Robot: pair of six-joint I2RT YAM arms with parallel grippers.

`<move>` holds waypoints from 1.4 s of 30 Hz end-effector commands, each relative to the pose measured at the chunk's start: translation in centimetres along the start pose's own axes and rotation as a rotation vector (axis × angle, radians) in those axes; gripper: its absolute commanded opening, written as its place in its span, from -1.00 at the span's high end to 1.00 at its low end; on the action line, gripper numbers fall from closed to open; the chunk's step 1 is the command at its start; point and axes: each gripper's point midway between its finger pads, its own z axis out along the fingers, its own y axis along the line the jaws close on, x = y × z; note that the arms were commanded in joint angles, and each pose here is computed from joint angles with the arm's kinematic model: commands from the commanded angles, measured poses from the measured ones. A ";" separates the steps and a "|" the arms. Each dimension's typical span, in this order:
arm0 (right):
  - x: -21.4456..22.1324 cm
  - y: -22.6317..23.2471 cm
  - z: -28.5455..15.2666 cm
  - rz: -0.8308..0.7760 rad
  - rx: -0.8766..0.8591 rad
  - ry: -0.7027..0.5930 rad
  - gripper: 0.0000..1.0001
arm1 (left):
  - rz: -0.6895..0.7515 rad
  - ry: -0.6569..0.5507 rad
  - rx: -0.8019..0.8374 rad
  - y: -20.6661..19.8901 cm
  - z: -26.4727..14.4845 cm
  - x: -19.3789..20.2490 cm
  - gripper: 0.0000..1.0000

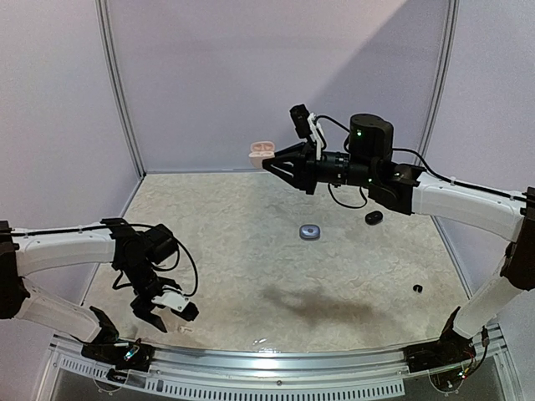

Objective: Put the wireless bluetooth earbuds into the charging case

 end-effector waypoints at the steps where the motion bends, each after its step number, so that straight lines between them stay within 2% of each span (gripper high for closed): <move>1: -0.1 0.1 -0.8 0.027 0.015 -0.001 1.00 | 0.165 -0.032 -0.104 2.7 1.0 -1.0 -0.31; 6: 0.3 -0.2 -0.6 0.049 0.029 0.010 1.00 | 0.260 -0.078 -0.069 2.3 2.0 -1.6 -0.23; 12: 1.7 -0.7 -1.0 0.097 0.062 0.047 1.00 | 0.236 -0.096 0.043 0.4 3.5 -1.6 -0.14; 15: 2.0 -0.8 -1.4 0.112 0.078 0.052 1.00 | 0.234 -0.094 0.062 -0.1 3.9 -1.5 -0.03; 18: 2.0 -0.7 -1.8 0.123 0.088 0.051 1.00 | 0.230 -0.082 0.059 -0.1 4.0 -1.3 0.09; 25: 1.7 -0.7 -2.4 0.104 0.102 0.041 1.00 | 0.189 -0.051 -0.016 1.6 4.4 -1.1 0.12; 32: 1.2 -0.7 -2.2 0.070 0.100 0.037 1.00 | 0.161 0.002 -0.103 3.8 4.6 -0.5 0.52; 36: 1.3 -0.8 -2.1 0.051 0.102 0.040 1.00 | 0.090 0.013 -0.114 4.7 4.0 -0.7 0.54; 39: 1.2 -1.0 -1.9 0.039 0.104 0.040 1.00 | -0.017 0.016 -0.155 6.7 3.0 -0.9 0.65; 42: 1.0 -1.0 -1.7 0.020 0.105 0.039 1.00 | -0.135 0.022 -0.179 9.0 2.0 -0.4 0.67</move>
